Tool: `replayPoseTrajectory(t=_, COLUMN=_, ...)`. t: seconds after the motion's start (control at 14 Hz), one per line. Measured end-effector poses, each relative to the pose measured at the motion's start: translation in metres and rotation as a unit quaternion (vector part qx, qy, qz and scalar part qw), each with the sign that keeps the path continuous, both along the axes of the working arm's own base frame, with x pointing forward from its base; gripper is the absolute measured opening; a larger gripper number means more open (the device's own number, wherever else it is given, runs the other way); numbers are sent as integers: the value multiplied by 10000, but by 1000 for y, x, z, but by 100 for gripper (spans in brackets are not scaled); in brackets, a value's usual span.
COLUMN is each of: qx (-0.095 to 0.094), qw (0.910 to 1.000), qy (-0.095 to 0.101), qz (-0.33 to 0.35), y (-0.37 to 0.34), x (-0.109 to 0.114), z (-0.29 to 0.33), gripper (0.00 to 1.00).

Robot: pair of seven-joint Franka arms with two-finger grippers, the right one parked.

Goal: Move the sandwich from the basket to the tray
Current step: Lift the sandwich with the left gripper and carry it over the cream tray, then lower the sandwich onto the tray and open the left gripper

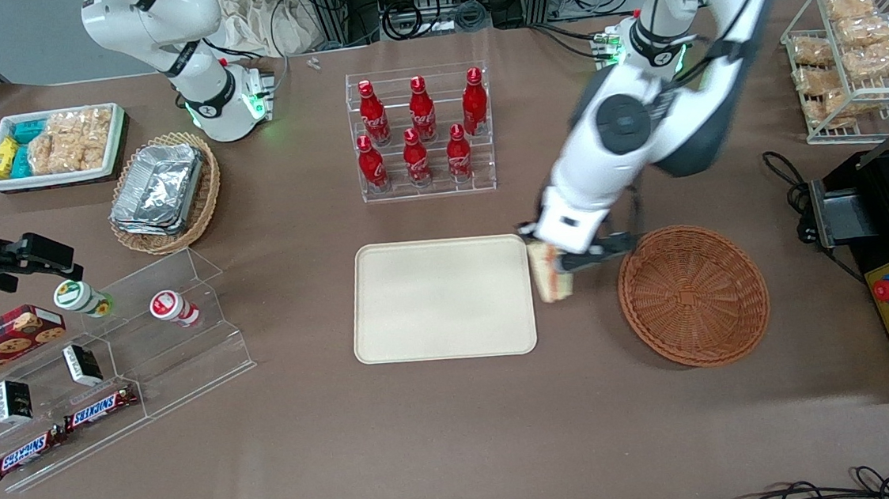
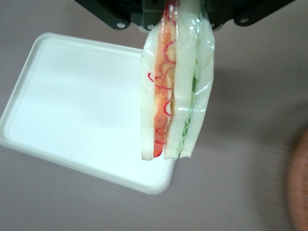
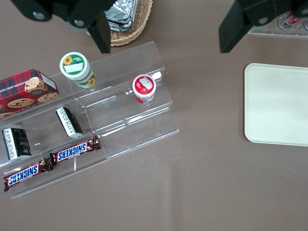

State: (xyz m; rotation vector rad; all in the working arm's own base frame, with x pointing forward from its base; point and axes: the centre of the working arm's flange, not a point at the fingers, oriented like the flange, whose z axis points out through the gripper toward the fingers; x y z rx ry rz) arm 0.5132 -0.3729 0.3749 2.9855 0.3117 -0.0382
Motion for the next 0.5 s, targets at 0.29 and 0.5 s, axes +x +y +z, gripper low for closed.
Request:
replayPoseTrajectory(t=0.29, qx=396, qw=9965, qy=-126, qz=-721, y=-35, x=-14, z=-77, gripper=20)
replayPoseTrajectory(t=0.5, qx=543, qw=9933, qy=-247, qz=-993, y=-31, x=-6, z=-130, gripper=35)
